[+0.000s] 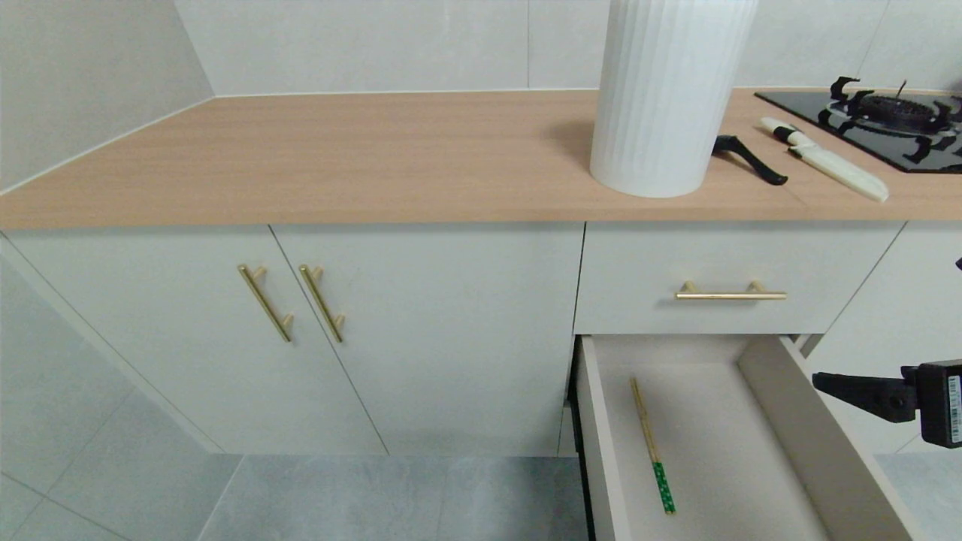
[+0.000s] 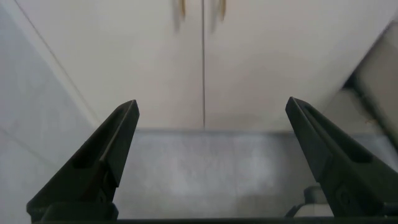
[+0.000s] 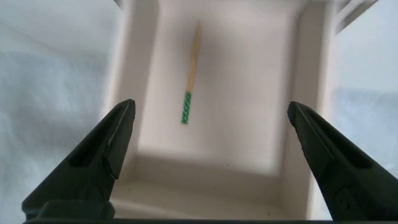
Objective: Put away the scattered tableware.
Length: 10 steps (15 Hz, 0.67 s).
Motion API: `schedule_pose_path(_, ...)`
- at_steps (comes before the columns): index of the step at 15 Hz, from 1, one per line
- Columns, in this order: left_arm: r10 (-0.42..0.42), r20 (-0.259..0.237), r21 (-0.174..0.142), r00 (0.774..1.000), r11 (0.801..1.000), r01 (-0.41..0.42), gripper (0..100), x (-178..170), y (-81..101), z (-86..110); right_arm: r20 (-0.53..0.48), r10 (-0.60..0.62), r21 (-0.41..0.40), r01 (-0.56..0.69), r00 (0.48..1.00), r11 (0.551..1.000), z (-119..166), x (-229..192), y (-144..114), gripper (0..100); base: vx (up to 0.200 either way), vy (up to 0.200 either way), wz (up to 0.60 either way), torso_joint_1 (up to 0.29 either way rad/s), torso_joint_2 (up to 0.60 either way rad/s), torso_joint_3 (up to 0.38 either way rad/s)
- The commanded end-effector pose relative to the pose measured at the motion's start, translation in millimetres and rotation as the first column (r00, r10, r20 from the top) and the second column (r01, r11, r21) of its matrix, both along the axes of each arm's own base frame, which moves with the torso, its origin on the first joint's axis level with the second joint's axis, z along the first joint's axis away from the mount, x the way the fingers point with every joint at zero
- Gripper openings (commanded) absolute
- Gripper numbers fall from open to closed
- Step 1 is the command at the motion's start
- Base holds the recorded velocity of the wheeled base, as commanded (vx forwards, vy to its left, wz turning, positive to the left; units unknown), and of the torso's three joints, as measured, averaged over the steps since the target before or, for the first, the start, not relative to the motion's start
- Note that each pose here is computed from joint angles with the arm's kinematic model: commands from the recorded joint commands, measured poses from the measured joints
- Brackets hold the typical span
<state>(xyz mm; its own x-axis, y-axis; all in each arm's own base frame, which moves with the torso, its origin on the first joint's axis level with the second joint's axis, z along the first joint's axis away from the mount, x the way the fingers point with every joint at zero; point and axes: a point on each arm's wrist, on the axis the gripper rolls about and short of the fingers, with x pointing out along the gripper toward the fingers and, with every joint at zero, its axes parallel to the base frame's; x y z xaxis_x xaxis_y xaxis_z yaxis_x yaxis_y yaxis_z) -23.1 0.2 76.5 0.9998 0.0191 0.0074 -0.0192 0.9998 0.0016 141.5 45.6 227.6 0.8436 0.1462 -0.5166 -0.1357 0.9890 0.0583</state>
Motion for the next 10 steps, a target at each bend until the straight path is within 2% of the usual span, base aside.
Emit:
schedule_pose_path(1, 0.001, -0.003, 0.0, 1.0, 1.0, -0.001, 100, 0.2, 0.0, -0.3, -0.003, 0.0, -0.001, 0.0, 1.0, 1.0, -0.8, 0.3, 0.1, 100, 0.0, 0.0, 0.0, 0.027, -0.54, -0.251)
schedule_pose_path(3, 0.001, -0.003, 0.0, 1.0, 1.0, -0.001, 100, 0.2, 0.0, -0.3, -0.005, 0.008, -0.012, -0.008, 1.0, 1.0, -1.8, -0.3, 0.0, 100, 0.0, 0.0, 0.0, 0.071, -0.5, -0.254)
schedule_pose_path(6, 0.001, -0.003, 0.0, 1.0, 1.0, -0.001, 100, 0.2, 0.0, -0.3, -0.006, 0.008, -0.012, -0.008, 1.0, 1.0, -2.4, 0.1, 0.1, 100, 0.0, 0.0, 0.0, 0.336, -0.48, -0.261)
schedule_pose_path(10, 0.001, -0.003, 0.0, 1.0, 1.0, -0.001, 100, 0.2, 0.0, -0.3, -0.002, 0.008, -0.012, -0.008, 1.0, 1.0, -2.2, -0.1, 0.0, 100, 0.0, 0.0, 0.0, 0.259, -0.49, -0.265)
